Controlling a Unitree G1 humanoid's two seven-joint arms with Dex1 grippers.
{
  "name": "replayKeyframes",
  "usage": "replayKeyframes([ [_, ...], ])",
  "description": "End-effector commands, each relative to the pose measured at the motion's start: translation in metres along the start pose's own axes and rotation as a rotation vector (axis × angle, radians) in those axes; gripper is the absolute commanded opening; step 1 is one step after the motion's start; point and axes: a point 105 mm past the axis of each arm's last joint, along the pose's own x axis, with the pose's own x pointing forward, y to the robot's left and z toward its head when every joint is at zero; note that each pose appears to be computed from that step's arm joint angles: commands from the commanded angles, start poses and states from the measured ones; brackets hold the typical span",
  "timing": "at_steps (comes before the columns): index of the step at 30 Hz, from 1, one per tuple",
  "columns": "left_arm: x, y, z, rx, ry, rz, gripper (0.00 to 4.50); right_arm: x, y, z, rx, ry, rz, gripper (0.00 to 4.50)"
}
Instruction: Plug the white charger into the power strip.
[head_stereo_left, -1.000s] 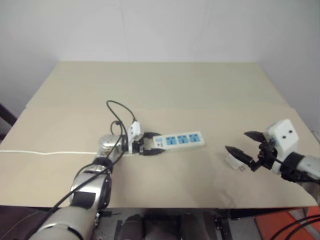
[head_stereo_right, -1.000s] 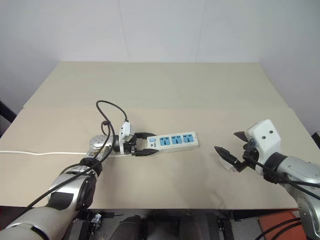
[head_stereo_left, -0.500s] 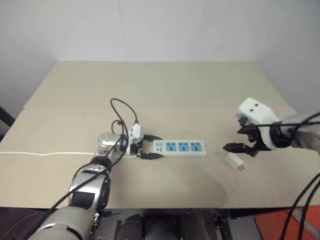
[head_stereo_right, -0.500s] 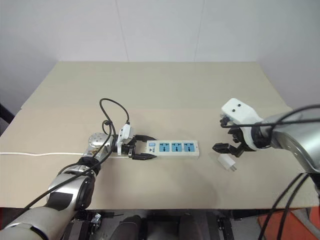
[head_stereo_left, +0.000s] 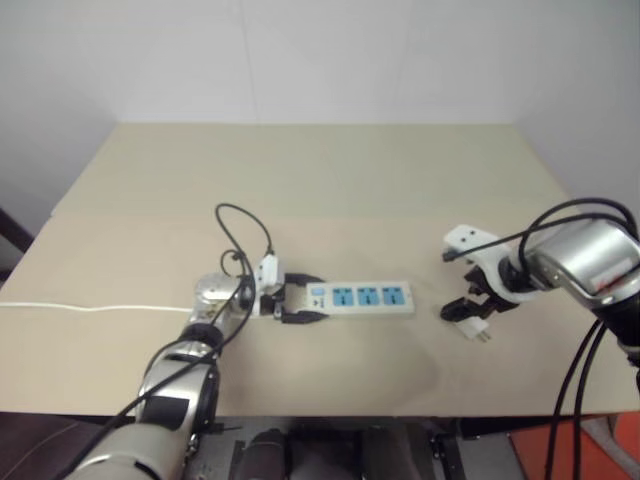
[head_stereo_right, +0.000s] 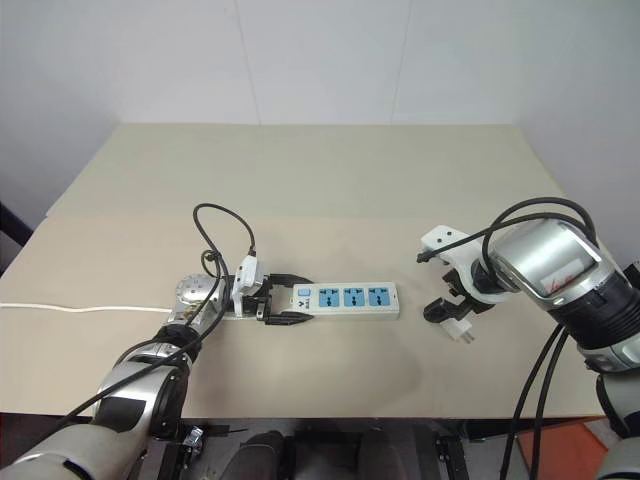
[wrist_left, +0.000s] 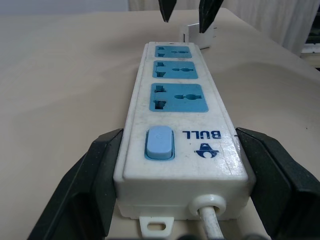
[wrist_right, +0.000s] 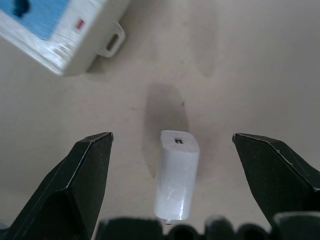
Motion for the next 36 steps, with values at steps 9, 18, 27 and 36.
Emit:
replayKeyframes([
  [9, 0.006, -0.012, -0.017, -0.041, 0.05, -0.02, 3.25, 0.009, -0.01, -0.006, 0.042, 0.012, -0.03, 4.5],
  [18, 0.004, -0.012, -0.019, -0.047, 0.061, -0.009, 3.25, 0.016, -0.011, -0.009, 0.061, 0.028, -0.021, 4.5],
  [27, 0.003, -0.013, -0.023, -0.054, 0.068, 0.002, 3.25, 0.021, -0.009, -0.011, 0.034, 0.041, -0.01, 1.77],
  [36, 0.0, -0.017, -0.025, -0.066, 0.097, -0.049, 3.25, -0.002, 0.001, 0.007, -0.109, -0.034, -0.02, 1.14],
])
